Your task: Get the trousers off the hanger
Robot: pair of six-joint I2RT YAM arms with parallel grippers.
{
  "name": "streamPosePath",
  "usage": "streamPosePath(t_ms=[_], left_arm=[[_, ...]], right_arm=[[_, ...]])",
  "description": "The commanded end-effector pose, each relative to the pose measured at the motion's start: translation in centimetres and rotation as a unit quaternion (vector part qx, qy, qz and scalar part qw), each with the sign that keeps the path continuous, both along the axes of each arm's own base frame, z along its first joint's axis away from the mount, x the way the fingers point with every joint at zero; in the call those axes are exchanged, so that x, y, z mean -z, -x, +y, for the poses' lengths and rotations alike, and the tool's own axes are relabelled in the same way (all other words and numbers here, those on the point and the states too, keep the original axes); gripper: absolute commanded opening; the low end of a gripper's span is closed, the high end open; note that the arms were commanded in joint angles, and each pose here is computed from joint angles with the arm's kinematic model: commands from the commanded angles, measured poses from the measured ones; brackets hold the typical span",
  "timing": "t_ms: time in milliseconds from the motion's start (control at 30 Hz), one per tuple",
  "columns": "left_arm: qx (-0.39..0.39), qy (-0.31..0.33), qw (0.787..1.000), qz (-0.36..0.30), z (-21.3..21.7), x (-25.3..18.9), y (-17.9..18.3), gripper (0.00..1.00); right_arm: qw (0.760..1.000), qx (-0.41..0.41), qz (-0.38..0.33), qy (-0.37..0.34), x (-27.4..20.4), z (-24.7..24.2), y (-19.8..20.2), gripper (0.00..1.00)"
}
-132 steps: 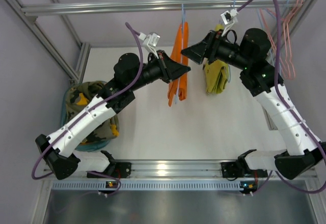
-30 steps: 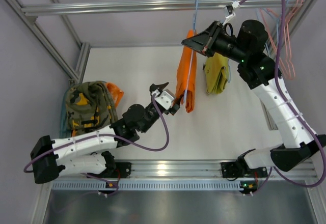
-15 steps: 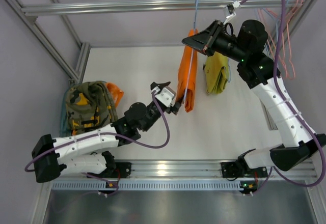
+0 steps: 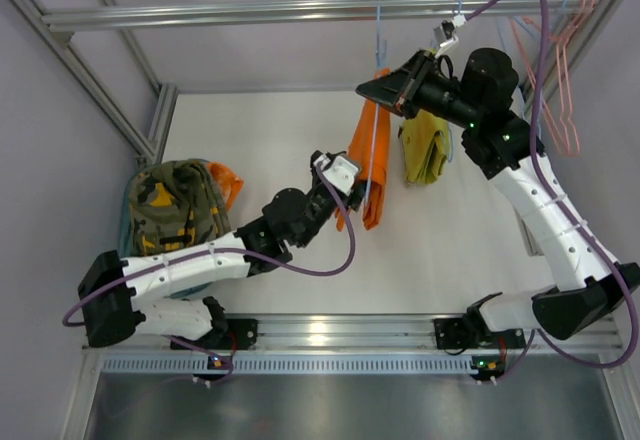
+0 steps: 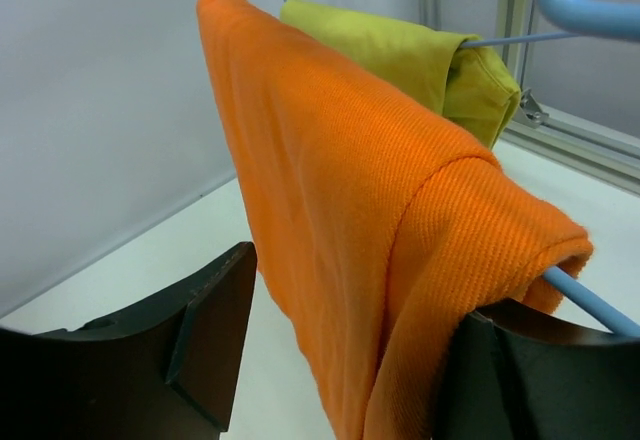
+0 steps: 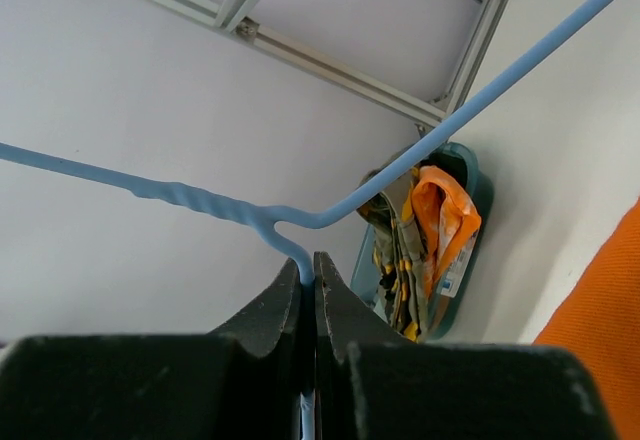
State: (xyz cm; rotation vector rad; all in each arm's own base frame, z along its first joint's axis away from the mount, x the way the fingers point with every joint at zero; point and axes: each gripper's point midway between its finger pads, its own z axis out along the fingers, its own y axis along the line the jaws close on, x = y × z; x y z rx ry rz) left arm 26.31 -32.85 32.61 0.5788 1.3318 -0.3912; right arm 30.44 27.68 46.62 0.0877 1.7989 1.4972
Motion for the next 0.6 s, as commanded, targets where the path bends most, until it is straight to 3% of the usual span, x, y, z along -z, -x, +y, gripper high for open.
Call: streamPosePath(t_ms=[0,167,300,567], left_arm=[[-0.022,0.035,0.999,-0.014,0.5,-2.5,-1.3,0.65],[-0.032,0.044,0.998,-0.018,1.7,-3.1,-2.1,0.35],[-0.028,0.063,0.997,-0.039,2.7,-5.7,-1.6,0.03],[-0.037,0.047,0.995,-0.085,5.9,-9.2,-0.3,0.0]], right_arm=[[0.987,-0.015,-0.139,-0.082,-9.5,-1.9,4.5,0.0],[0.986,-0.017,-0.144,-0.08,-9.7,-2.2,5.2,0.0],[0.987,-0.013,-0.149,-0.066,-8.8,-2.3,5.0,0.0],[0.986,0.002,-0.165,-0.008,-5.8,-3.8,3.2,0.0]])
